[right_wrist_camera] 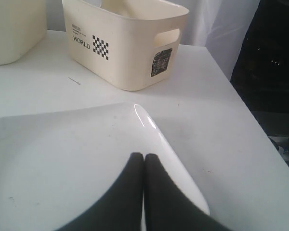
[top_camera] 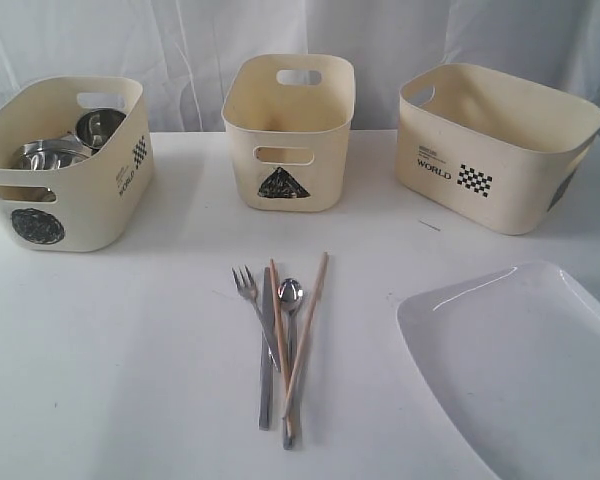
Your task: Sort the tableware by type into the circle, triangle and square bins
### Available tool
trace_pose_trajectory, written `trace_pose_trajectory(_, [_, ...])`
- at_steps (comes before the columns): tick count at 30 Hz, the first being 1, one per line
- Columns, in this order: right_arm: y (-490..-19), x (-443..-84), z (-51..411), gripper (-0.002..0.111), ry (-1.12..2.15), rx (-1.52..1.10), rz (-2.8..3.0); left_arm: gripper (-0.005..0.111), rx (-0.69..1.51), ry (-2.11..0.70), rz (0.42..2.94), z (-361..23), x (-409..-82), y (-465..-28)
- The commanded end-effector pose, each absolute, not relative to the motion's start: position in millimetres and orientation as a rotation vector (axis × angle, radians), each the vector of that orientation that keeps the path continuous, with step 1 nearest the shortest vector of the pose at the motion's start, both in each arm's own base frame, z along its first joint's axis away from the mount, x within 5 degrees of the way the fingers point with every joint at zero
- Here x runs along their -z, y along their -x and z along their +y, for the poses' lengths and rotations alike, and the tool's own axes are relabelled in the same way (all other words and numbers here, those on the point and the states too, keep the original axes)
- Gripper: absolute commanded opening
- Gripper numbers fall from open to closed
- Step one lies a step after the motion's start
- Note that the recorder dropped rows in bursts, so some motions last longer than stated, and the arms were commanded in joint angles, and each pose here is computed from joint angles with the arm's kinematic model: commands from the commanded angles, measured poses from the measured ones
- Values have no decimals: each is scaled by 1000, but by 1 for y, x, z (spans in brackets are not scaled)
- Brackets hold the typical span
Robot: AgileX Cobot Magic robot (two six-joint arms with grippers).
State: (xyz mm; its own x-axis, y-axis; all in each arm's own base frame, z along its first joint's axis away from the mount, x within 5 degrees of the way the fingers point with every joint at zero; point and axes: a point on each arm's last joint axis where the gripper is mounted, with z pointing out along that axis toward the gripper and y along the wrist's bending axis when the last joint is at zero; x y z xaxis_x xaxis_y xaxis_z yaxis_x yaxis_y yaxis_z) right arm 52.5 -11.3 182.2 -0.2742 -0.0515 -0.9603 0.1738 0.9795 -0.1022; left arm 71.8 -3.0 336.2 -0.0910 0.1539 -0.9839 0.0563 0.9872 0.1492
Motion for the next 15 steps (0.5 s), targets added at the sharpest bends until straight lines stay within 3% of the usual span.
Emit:
trace_pose_trajectory(1, [-52,-182,-11,0,-83,219,1830,0,-88,-178,1748,-3,-327,-68])
trace_pose_trajectory(7, [-52,-182,-11,0,-83,219,1830,0,-106,-185,1775,-2,-324,-68])
trace_pose_trajectory(9, [-52,-182,-11,0,-83,219,1830,0,-182,-188,1830,3,-320,-67])
trace_pose_trajectory(15, [-52,-182,-11,0,-83,219,1830,0,-103,-5,2062,7,-291,-69])
